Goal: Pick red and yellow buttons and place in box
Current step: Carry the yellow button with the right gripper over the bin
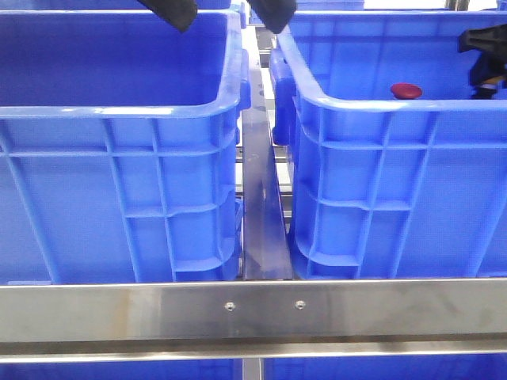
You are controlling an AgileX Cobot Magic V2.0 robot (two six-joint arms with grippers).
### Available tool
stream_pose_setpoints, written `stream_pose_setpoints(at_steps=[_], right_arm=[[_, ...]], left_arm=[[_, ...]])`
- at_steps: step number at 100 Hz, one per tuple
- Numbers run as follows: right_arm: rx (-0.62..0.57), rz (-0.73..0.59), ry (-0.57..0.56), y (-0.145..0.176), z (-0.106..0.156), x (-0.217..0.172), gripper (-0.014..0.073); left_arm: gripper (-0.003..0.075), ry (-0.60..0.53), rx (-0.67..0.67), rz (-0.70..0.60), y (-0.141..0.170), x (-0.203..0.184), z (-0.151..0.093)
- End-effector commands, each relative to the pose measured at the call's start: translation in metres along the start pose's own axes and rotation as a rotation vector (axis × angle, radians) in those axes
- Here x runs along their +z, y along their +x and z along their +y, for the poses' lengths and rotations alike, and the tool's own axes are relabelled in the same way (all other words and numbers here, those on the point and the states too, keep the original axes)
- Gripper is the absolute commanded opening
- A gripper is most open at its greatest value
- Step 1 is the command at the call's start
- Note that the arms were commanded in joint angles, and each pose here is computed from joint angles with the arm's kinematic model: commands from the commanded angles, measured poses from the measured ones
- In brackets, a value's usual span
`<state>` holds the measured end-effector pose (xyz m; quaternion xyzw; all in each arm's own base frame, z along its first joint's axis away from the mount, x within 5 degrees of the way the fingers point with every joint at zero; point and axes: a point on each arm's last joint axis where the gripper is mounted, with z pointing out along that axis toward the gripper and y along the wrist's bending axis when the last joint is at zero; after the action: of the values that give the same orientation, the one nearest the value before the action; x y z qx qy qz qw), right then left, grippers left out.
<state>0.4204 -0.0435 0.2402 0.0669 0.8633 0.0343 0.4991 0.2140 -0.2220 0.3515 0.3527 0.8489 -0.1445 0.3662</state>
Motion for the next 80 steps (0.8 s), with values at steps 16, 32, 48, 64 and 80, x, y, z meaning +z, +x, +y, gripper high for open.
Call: stream_pose_setpoints(at_steps=[16, 32, 48, 64, 80], right_arm=[[-0.009, -0.070, -0.015, -0.0240, 0.0029, -0.0068, 0.0202], [-0.009, -0.070, -0.015, -0.0241, 0.0029, -0.0068, 0.0202], [-0.009, -0.063, -0.030, -0.0234, 0.0043, -0.0068, 0.0287], [-0.010, -0.053, -0.052, -0.0226, 0.0063, -0.0069, 0.0440], [-0.011, -0.056, -0.062, -0.0240, 0.0075, -0.0089, 0.0443]], left_arm=[[0.0616, 0.009, 0.003, -0.115, -0.0148, -0.0187, -0.0021], [0.0616, 0.009, 0.003, -0.112, -0.0146, -0.0187, -0.0021], [0.0616, 0.009, 0.003, -0.108, -0.0142, -0.0187, -0.0021], [0.0616, 0.009, 0.003, -0.104, -0.0139, -0.0186, -0.0021], [0.0616, 0.009, 0.003, -0.102, -0.0137, -0.0186, -0.0021]])
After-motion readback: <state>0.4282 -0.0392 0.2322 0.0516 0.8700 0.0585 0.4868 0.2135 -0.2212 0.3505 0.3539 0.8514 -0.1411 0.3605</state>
